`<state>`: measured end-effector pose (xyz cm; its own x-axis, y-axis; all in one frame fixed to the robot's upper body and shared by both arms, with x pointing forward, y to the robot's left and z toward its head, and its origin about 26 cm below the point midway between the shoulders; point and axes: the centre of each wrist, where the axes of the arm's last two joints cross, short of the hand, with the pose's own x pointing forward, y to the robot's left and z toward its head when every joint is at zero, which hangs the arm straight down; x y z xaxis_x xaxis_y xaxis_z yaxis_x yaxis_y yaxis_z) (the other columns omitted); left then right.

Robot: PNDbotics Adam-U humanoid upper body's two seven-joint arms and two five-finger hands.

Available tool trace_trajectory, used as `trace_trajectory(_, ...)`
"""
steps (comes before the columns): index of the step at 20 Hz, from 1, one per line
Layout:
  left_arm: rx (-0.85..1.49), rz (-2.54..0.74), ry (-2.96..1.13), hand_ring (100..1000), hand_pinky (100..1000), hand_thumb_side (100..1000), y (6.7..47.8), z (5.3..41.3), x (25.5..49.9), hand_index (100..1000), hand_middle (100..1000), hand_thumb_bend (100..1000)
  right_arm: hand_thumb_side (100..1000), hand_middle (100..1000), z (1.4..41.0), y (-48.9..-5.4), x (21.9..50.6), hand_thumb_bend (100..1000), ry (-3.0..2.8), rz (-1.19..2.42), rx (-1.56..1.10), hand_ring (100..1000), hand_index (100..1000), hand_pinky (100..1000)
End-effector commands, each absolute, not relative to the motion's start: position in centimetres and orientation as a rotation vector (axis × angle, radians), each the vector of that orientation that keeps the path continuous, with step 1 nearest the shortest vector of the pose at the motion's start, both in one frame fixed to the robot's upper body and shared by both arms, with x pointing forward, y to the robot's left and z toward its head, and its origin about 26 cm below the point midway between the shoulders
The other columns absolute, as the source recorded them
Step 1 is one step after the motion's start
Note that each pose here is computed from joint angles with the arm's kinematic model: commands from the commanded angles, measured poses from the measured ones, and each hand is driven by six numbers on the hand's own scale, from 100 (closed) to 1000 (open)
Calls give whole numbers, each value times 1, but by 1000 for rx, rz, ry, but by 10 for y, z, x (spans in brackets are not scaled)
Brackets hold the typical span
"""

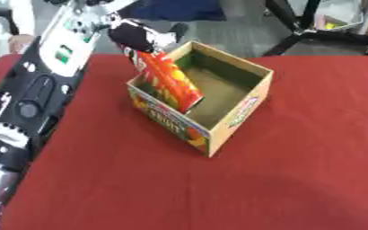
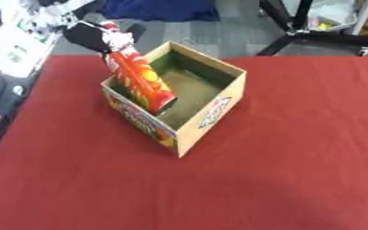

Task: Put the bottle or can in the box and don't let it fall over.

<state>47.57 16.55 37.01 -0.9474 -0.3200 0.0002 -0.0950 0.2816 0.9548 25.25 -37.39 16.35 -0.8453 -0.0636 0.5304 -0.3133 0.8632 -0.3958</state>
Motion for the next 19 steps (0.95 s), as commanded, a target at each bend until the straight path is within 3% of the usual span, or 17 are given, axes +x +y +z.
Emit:
trace_trajectory(1,375,-1946,-2357,997,937,455,167,382,473,952,981,125,524,695,168,-374,252,100,-2524,680,264,586,955,692)
trace_trajectory(9,297,-1924,-2388,986,898,487,167,385,470,945,969,100,524,696,168,-375,252,100,-2521,675,268,587,954,692)
trace_trajectory(13,216,-1865,-2457,962,809,505,169,395,461,934,942,100,524,697,168,-377,250,100,-2521,674,267,589,953,693)
trace_trajectory(14,182,-1835,-2483,946,751,549,172,398,457,925,926,100,524,698,168,-378,250,100,-2522,674,266,590,952,692)
trace_trajectory(16,95,-1742,-2541,915,673,537,184,408,446,913,899,100,524,698,169,-380,249,100,-2524,672,264,591,951,693)
trace_trajectory(19,-32,-1632,-2596,904,647,541,210,418,423,905,885,100,524,700,169,-383,246,100,-2526,664,261,594,948,695)
